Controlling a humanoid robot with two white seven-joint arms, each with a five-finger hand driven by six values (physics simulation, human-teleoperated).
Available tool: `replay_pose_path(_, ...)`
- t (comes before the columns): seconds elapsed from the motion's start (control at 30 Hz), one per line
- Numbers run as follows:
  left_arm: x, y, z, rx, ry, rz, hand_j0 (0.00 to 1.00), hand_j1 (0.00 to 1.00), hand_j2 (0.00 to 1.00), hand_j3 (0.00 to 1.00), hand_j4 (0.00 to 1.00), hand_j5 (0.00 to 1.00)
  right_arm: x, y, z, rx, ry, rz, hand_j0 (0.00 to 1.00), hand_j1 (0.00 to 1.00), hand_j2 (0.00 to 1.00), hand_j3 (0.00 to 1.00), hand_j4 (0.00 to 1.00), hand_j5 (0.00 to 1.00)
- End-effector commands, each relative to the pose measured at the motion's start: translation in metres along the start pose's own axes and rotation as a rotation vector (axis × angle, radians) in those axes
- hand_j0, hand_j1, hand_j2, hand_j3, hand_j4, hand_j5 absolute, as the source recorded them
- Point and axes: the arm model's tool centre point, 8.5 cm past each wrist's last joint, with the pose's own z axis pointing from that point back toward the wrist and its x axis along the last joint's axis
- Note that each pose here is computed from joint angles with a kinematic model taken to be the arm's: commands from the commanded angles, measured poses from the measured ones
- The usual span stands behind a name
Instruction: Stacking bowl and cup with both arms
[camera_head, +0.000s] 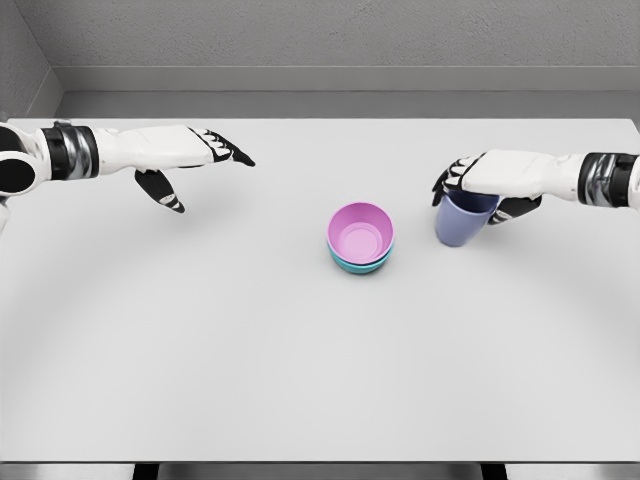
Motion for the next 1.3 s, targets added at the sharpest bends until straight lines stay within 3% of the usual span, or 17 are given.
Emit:
replay_pose_path(0.0, 0.0, 0.001, 0.001, 0.005, 0.0, 0.004, 1.0, 1.0, 1.0, 1.0, 1.0, 1.0, -0.001, -0.002, 0.002, -0.008, 0.004, -0.007, 0.56, 0.56, 0.56, 0.56, 0.56, 0.56)
replay_pose_path(0.7, 0.0, 0.001, 0.001, 0.005, -0.001, 0.003, 1.0, 1.0, 1.0, 1.0, 1.0, 1.0, -0.013, -0.035, 0.027, -0.117, 0.046, -0.001, 0.54, 0.54, 0.54, 0.54, 0.54, 0.54)
replay_pose_path(0.9, 0.0, 0.0, 0.001, 0.005, -0.001, 0.006, 1.0, 1.0, 1.0, 1.0, 1.0, 1.0, -0.01, -0.047, 0.03, -0.166, 0.018, -0.014, 0.54, 0.54, 0.54, 0.54, 0.54, 0.54)
replay_pose_path(1.27, 0.0, -0.001, 0.001, 0.003, 0.0, 0.007, 1.0, 1.0, 1.0, 1.0, 1.0, 1.0, 0.041, -0.078, 0.026, -0.213, -0.101, 0.123, 0.51, 0.51, 0.51, 0.51, 0.51, 0.51)
